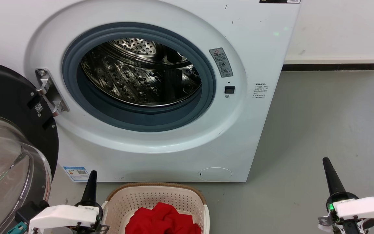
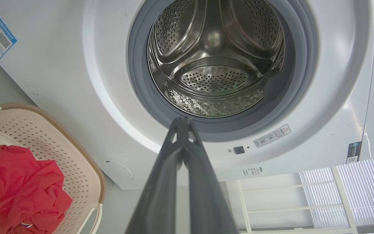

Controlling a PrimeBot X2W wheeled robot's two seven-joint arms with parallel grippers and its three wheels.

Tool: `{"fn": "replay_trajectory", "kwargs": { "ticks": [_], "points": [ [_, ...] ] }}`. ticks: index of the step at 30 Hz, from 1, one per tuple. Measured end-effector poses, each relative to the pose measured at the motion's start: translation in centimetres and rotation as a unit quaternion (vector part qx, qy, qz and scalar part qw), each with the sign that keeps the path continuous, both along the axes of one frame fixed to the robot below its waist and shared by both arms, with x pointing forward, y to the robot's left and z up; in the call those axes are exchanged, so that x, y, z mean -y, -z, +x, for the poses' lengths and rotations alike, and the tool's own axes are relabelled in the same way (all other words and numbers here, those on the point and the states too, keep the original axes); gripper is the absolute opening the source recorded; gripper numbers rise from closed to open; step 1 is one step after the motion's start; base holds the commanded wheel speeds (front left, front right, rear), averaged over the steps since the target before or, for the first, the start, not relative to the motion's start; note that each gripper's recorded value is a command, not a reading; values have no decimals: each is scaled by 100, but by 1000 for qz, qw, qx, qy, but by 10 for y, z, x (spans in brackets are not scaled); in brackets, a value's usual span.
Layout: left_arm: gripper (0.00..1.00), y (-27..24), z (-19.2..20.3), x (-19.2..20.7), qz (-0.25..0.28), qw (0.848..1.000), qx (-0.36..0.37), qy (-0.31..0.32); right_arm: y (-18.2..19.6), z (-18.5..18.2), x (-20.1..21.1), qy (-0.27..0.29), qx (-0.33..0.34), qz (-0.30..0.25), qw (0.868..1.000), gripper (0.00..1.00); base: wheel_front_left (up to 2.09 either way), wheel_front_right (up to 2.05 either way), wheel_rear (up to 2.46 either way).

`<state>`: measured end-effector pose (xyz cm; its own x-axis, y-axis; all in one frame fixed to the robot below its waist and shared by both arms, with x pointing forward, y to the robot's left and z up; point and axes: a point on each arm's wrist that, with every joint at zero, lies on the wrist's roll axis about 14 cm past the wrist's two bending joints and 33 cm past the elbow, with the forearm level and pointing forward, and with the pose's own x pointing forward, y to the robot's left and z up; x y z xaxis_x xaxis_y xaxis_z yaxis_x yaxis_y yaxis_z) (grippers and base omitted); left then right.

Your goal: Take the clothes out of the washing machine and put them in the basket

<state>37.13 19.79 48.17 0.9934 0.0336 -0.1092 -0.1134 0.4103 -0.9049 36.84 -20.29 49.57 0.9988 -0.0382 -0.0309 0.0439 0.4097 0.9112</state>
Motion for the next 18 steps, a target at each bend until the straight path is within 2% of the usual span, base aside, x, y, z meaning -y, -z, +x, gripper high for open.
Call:
{"fn": "replay_trajectory", "kwargs": {
  "ticks": [18],
  "points": [
    [0,-8,7,-1,-90,996,18,1,-4,9,-1,-5,5,89,996,0,0,0,0]
  ]
}}
